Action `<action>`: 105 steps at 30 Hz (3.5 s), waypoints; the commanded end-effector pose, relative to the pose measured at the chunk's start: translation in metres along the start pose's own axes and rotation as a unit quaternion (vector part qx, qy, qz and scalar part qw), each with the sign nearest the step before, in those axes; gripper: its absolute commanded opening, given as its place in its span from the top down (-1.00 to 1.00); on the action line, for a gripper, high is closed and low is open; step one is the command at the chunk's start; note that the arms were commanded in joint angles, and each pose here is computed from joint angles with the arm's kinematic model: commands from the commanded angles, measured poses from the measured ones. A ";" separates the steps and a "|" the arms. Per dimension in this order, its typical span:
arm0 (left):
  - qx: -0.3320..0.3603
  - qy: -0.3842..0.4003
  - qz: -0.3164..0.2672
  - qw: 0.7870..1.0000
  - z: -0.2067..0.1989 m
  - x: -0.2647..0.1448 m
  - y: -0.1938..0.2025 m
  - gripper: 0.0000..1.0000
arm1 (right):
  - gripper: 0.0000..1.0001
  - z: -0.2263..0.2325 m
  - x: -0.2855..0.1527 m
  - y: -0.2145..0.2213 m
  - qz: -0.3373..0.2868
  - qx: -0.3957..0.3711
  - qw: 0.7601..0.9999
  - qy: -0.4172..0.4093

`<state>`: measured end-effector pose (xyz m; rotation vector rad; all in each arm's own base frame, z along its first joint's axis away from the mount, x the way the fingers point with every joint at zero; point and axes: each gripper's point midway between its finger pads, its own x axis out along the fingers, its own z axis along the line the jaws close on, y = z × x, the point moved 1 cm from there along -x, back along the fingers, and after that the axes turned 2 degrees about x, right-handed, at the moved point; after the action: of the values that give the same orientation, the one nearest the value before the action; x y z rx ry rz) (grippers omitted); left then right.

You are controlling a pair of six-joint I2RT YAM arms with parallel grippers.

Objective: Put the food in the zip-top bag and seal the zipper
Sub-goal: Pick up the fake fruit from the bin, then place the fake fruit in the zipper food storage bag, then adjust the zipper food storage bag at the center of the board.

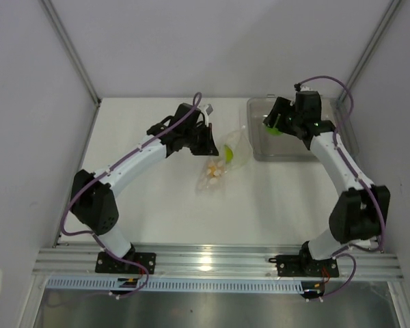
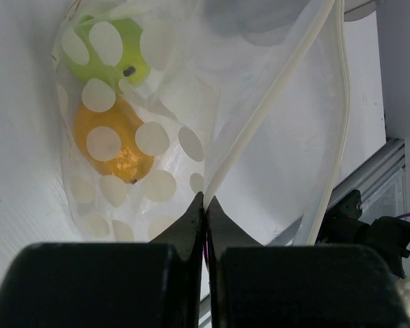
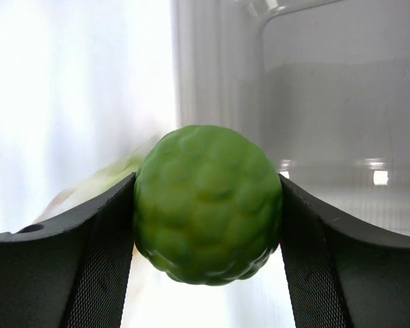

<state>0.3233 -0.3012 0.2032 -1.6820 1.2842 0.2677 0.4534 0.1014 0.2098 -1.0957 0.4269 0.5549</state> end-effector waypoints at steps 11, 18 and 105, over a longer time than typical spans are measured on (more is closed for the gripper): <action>0.026 0.055 -0.027 0.998 -0.046 -0.039 -0.005 0.99 | 0.79 0.096 -0.163 0.030 -0.038 -0.024 0.995 -0.084; 0.025 0.048 -0.021 0.998 -0.044 -0.040 0.008 0.99 | 0.78 0.121 -0.162 0.062 -0.020 -0.027 0.994 -0.103; 0.127 0.338 0.061 0.930 -0.122 -0.110 0.059 0.99 | 0.07 0.009 -0.149 0.087 0.026 -0.047 0.989 -0.139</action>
<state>0.1943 -0.3202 0.2943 -1.5642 1.7581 -0.2834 0.2836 0.1014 0.2200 -1.0491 0.3296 0.7417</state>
